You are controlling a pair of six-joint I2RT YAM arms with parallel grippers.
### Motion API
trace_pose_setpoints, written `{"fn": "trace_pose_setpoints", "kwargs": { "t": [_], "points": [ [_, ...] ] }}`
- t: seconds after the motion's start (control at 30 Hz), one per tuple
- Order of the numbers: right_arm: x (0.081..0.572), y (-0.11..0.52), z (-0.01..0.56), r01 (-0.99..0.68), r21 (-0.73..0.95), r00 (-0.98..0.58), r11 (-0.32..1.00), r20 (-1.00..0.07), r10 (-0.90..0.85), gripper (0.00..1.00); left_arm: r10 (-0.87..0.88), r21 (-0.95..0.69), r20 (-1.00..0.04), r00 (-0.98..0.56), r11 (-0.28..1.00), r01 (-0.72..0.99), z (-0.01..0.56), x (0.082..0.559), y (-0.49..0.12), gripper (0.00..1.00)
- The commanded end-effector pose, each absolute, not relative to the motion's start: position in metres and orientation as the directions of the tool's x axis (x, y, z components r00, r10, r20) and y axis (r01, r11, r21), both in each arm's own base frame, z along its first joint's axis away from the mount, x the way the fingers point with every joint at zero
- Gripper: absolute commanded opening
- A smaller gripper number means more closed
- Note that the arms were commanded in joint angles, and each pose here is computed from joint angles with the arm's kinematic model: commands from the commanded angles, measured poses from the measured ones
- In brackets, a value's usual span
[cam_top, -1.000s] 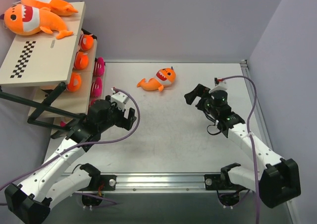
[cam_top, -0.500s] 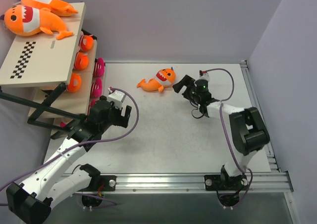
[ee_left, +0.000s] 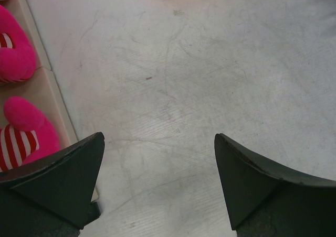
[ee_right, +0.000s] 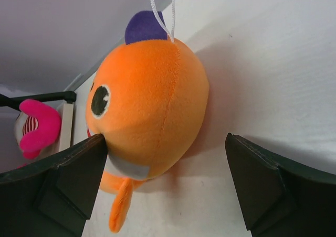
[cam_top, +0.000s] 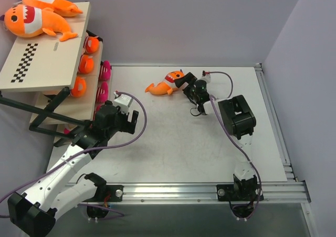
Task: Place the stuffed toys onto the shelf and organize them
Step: Grab a stuffed toy with the right arm
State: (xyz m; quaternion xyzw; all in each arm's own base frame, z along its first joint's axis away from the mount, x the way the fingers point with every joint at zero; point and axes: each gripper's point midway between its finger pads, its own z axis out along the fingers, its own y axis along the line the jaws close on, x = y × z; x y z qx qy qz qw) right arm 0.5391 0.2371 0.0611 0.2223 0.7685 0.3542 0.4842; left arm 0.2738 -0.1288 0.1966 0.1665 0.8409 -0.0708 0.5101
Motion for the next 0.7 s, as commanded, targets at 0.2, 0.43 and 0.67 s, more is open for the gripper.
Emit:
{"fn": "trace_pose_setpoints", "kwargs": {
  "t": [0.2, 0.43, 0.67],
  "points": [
    [0.584, 0.253, 0.080, -0.076, 0.801, -0.334, 0.593, -0.581, 0.742, 0.83, 0.199, 0.048, -0.889, -0.412, 0.936, 0.350, 0.199, 0.281, -0.129, 0.94],
    [0.584, 0.249, 0.071, -0.102, 0.782, -0.357, 0.615, -0.606, 0.711, 0.16, 0.198, 0.042, -0.887, -0.417, 0.935, 0.353, 0.198, 0.282, -0.130, 0.94],
    [0.563, 0.236, 0.107, -0.199, 0.761, -0.378, 0.617, -0.640, 0.669, 0.00, 0.195, 0.029, -0.889, -0.414, 0.927, 0.374, 0.199, 0.281, -0.134, 0.94]
  ]
}}
